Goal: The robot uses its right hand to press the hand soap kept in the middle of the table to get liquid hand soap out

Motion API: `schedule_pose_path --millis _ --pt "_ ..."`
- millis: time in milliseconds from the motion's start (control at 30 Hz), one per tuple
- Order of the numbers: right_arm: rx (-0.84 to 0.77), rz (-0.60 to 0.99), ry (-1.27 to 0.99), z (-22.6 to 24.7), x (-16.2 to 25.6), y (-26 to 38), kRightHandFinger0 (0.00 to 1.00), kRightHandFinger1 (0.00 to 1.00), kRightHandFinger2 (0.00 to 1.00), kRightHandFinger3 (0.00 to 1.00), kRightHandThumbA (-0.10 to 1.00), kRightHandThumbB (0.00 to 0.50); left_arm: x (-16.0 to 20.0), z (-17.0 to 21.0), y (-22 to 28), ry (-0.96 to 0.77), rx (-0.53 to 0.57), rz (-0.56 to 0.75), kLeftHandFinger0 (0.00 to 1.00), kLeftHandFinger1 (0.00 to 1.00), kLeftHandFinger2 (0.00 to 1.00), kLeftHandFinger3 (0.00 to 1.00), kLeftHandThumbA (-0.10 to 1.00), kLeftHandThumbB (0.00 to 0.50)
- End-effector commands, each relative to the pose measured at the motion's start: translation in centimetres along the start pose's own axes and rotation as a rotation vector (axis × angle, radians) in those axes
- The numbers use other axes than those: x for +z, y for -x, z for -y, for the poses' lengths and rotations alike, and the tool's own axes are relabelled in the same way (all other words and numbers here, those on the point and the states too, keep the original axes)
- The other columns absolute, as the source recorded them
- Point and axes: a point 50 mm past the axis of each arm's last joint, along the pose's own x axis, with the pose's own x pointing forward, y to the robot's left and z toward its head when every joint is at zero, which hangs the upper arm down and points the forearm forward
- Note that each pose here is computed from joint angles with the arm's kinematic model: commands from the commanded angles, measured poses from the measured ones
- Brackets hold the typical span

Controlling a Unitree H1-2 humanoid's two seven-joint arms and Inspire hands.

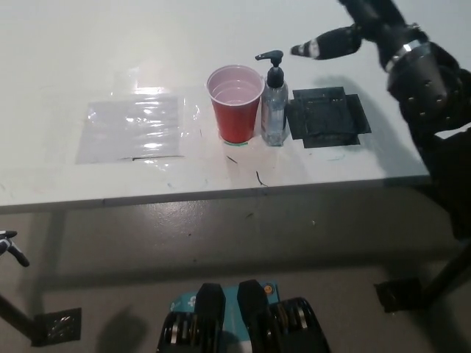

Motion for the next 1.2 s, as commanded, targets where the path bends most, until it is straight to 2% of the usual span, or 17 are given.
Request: schedule_pose_path --millis 0,100,133,333,400,500,567,633,733,833,900,967,1067,1100,1167 --pt "-0.007 0.092 0.058 1.5 3.3 -2.1 1.00 1.00 1.00 1.00 1.00 0.472 0.8 -1.9 0.3 -0.042 0.034 -0.008 1.00 1.00 1.00 0.82 1.00 0.147" --pt "0.011 0.106 0.054 0.1 3.7 -2.4 1.00 1.00 1.00 1.00 1.00 0.441 1.0 -1.9 0.3 -0.045 0.031 -0.005 1.00 1.00 1.00 0.83 1.00 0.152" --pt "0.017 0.116 0.061 -0.6 3.9 -2.6 1.00 1.00 1.00 1.00 1.00 0.438 1.0 -1.9 0.3 -0.039 0.032 -0.004 1.00 1.00 1.00 0.83 1.00 0.142" --pt "0.060 0.122 0.077 -2.4 4.2 -2.8 1.00 1.00 1.00 1.00 1.00 0.447 1.3 -2.1 0.1 -0.044 0.036 -0.005 1.00 1.00 1.00 0.83 1.00 0.163" --pt "0.072 0.127 0.068 -3.2 4.1 -2.7 1.00 1.00 1.00 1.00 1.00 0.428 1.4 -2.2 0.0 -0.047 0.033 -0.006 1.00 1.00 1.00 0.83 1.00 0.163" --pt "0.098 0.113 0.066 -4.3 3.4 -2.6 1.00 1.00 1.00 1.00 1.00 0.442 1.6 -2.3 -0.1 -0.054 0.032 -0.006 1.00 1.00 1.00 0.81 1.00 0.171" --pt "0.117 0.102 0.062 -5.3 3.0 -2.6 1.00 1.00 1.00 1.00 1.00 0.435 1.7 -2.3 -0.1 -0.052 0.033 -0.004 1.00 1.00 1.00 0.82 1.00 0.163" --pt "0.127 0.092 0.067 -5.7 2.8 -2.5 1.00 1.00 1.00 1.00 1.00 0.455 1.8 -2.2 -0.1 -0.056 0.031 -0.003 1.00 1.00 1.00 0.84 1.00 0.165" --pt "0.138 0.096 0.055 -6.7 2.0 -2.2 1.00 1.00 1.00 1.00 1.00 0.432 1.8 -2.2 -0.2 -0.051 0.029 -0.003 1.00 1.00 1.00 0.87 1.00 0.156" --pt "0.165 0.089 0.079 -7.5 0.7 -1.9 1.00 1.00 1.00 1.00 1.00 0.422 1.9 -2.4 -0.2 -0.028 0.035 0.002 1.00 1.00 1.00 0.82 1.00 0.160" --pt "0.168 0.081 0.070 -7.5 0.3 -1.6 1.00 1.00 1.00 1.00 1.00 0.418 2.1 -2.5 -0.2 -0.039 0.036 0.001 1.00 1.00 1.00 0.83 1.00 0.166" --pt "0.173 0.073 0.068 -7.6 -0.2 -1.4 1.00 1.00 1.00 1.00 1.00 0.441 2.1 -2.7 -0.3 -0.036 0.040 0.001 1.00 1.00 1.00 0.83 1.00 0.167" --pt "0.177 0.055 0.055 -8.0 -1.1 -0.9 1.00 1.00 1.00 1.00 1.00 0.440 2.2 -2.8 -0.3 -0.037 0.043 0.002 1.00 1.00 1.00 0.82 1.00 0.176" --pt "0.182 0.049 0.044 -8.3 -1.4 -0.8 1.00 1.00 1.00 1.00 1.00 0.427 2.3 -2.7 -0.3 -0.033 0.044 0.004 1.00 1.00 1.00 0.81 1.00 0.171" --pt "0.181 0.046 0.037 -8.7 -1.9 -0.5 1.00 1.00 1.00 1.00 1.00 0.439 2.7 -3.0 -0.5 -0.033 0.046 0.015 1.00 1.00 1.00 0.80 1.00 0.171"
